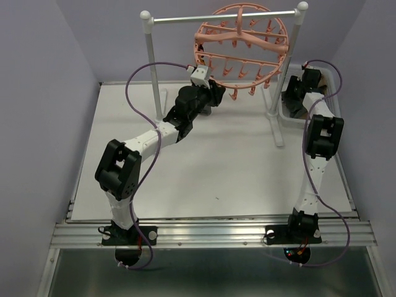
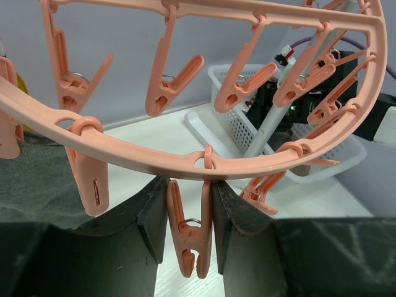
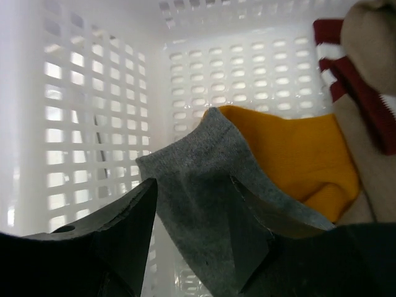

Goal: Clip the socks to the hanger
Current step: Pick up the sock from the bin.

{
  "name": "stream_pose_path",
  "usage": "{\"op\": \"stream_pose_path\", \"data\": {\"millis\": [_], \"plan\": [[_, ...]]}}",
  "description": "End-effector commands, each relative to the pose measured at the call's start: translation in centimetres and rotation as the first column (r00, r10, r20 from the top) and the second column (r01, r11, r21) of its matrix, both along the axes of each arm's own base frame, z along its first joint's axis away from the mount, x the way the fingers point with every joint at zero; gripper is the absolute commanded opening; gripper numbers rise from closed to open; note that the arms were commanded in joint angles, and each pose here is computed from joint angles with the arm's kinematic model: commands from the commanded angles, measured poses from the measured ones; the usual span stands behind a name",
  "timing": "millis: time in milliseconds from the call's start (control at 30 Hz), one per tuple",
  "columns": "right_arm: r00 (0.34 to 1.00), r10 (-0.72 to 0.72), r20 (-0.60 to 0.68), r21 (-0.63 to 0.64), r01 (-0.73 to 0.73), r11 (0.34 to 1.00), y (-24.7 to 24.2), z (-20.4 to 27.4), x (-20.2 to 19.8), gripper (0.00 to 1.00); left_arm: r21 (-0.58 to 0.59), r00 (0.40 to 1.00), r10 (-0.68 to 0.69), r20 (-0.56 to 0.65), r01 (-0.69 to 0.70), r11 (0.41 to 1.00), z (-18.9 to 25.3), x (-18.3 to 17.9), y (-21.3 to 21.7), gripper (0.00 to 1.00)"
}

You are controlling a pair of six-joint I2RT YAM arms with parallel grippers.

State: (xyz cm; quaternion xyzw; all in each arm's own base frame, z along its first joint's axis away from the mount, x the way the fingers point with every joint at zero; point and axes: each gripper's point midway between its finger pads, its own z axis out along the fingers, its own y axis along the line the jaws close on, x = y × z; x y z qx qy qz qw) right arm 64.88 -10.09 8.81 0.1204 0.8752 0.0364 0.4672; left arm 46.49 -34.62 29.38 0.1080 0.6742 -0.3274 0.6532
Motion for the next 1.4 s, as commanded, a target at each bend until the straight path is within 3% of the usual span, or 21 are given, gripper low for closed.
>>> {"op": "stream_pose_path", "data": {"millis": [0,100,267,300,333,567,633,800,833,900,1000,1133,1200,1300,1333,1367], "plan": [[0.995,0.024,0.096,0.012,-0.025,1.000,0.5,3.0,2.0,0.52,-0.064,0.996,0.035,0.082,-0.030,0.998,4.2,0.8,0.3,0.00],[0.996,0.019,0.088,0.016,-0.020,1.000,0.4,2.3,2.1,0.47,-0.064,0.996,0.033,0.078,-0.028,0.998,4.1,0.8,0.2,0.00],[0.996,-0.014,0.091,-0.013,0.015,1.000,-0.4,2.2,2.1,0.14,-0.070,0.997,0.031,0.076,-0.026,0.997,4.2,0.8,0.2,0.00],[0.996,-0.014,0.090,-0.013,0.015,1.000,-0.4,2.2,2.1,0.13,-0.069,0.997,0.031,0.075,-0.026,0.997,4.1,0.8,0.2,0.00],[0.995,-0.025,0.094,-0.023,0.027,0.999,-0.7,2.3,2.1,0.01,-0.071,0.997,0.033,0.075,-0.027,0.997,4.2,0.8,0.2,0.00],[0.984,-0.017,0.176,-0.044,0.025,0.999,-0.5,6.2,1.0,0.01,-0.081,0.997,0.033,0.070,-0.027,0.996,4.4,0.5,0.4,0.00],[0.973,0.014,0.229,-0.046,-0.004,0.999,0.2,9.4,0.2,0.01,-0.084,0.997,0.037,0.067,-0.031,0.996,4.4,0.5,0.5,0.00],[0.948,0.080,0.308,-0.033,-0.074,0.997,2.8,12.6,-3.8,0.01,-0.099,0.998,0.037,0.057,-0.031,0.995,4.5,0.2,0.6,0.00],[0.923,0.107,0.369,-0.044,-0.098,0.994,3.5,15.7,-4.8,0.01,-0.108,0.998,0.039,0.056,-0.033,0.994,4.8,0.1,0.7,0.00],[0.919,0.138,0.369,-0.031,-0.136,0.990,4.5,15.8,-6.7,0.01,-0.120,0.998,0.037,0.049,-0.031,0.992,5.0,-0.1,0.8,0.00],[0.864,0.234,0.446,-0.027,-0.248,0.968,7.6,20.2,-9.7,0.01,-0.130,0.999,0.033,0.035,-0.028,0.991,4.9,-0.4,0.8,0.00],[0.795,0.363,0.486,-0.014,-0.408,0.913,11.5,23.0,-14.1,0.01,-0.155,0.995,0.094,0.020,-0.090,0.984,5.1,0.0,1.9,0.00],[0.730,0.449,0.514,-0.021,-0.513,0.858,14.0,24.9,-17.0,0.01,-0.176,0.995,0.097,0.020,-0.093,0.980,5.8,0.0,2.0,0.00],[0.633,0.585,0.507,-0.020,-0.670,0.742,17.0,24.0,-21.1,0.01,-0.194,0.996,0.090,0.020,-0.085,0.977,6.3,-0.1,1.9,0.00],[0.567,0.642,0.517,-0.045,-0.731,0.681,18.6,24.7,-23.1,0.01,-0.199,0.996,0.088,0.017,-0.083,0.976,6.3,0.0,1.8,0.00],[0.568,0.651,0.504,-0.030,-0.742,0.670,19.1,23.7,-23.9,0.01,-0.202,0.996,0.086,0.016,-0.081,0.976,6.4,0.0,1.7,0.00]]}}
